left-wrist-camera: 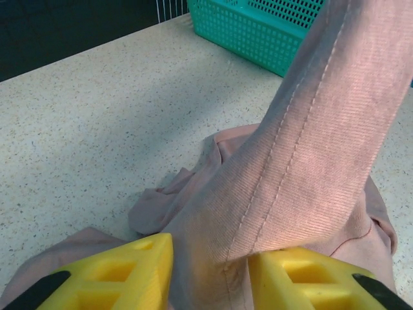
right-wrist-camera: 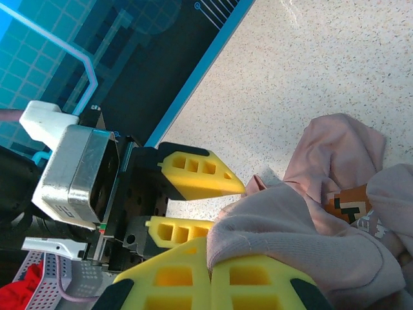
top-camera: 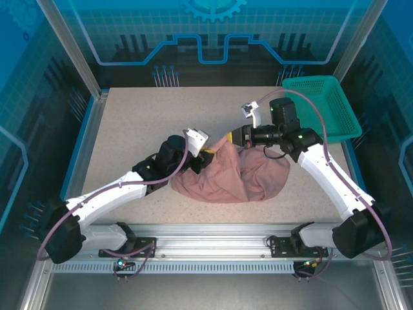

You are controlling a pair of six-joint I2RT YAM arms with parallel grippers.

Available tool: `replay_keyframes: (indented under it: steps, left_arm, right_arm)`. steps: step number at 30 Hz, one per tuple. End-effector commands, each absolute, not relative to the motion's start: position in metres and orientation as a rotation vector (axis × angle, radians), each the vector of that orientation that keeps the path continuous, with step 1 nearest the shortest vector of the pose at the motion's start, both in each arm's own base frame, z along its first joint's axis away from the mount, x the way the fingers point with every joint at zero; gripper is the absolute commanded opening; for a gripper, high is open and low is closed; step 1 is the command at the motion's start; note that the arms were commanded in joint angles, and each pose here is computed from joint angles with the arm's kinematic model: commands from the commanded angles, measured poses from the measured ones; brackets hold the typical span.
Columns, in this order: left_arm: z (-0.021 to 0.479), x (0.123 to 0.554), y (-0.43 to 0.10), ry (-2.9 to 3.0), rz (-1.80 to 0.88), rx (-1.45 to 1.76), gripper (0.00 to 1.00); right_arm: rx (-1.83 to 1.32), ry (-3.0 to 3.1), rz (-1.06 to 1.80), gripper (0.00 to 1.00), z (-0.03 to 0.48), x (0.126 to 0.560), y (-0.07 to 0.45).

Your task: Fold the inside-out t-shirt

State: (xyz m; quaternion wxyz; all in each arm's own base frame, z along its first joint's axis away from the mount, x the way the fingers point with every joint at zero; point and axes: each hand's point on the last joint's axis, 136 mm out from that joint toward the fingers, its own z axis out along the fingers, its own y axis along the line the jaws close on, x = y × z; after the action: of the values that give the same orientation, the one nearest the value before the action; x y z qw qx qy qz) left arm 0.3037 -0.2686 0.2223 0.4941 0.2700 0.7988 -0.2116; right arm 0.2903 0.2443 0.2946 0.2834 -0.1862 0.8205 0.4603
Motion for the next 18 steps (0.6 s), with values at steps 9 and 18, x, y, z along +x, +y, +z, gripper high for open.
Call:
replay_keyframes:
  steps: [9, 18]
  left_arm:
    - [0.218, 0.295, -0.286, 1.945, -0.644, 0.723, 0.2]
    - [0.239, 0.283, -0.283, 1.888, -0.737, 0.697, 0.0]
  right_arm:
    - [-0.529, 2.176, 1.233, 0.0, 0.302, 0.289, 0.247]
    - [-0.487, 2.269, 1.035, 0.0, 0.282, 0.298, 0.231]
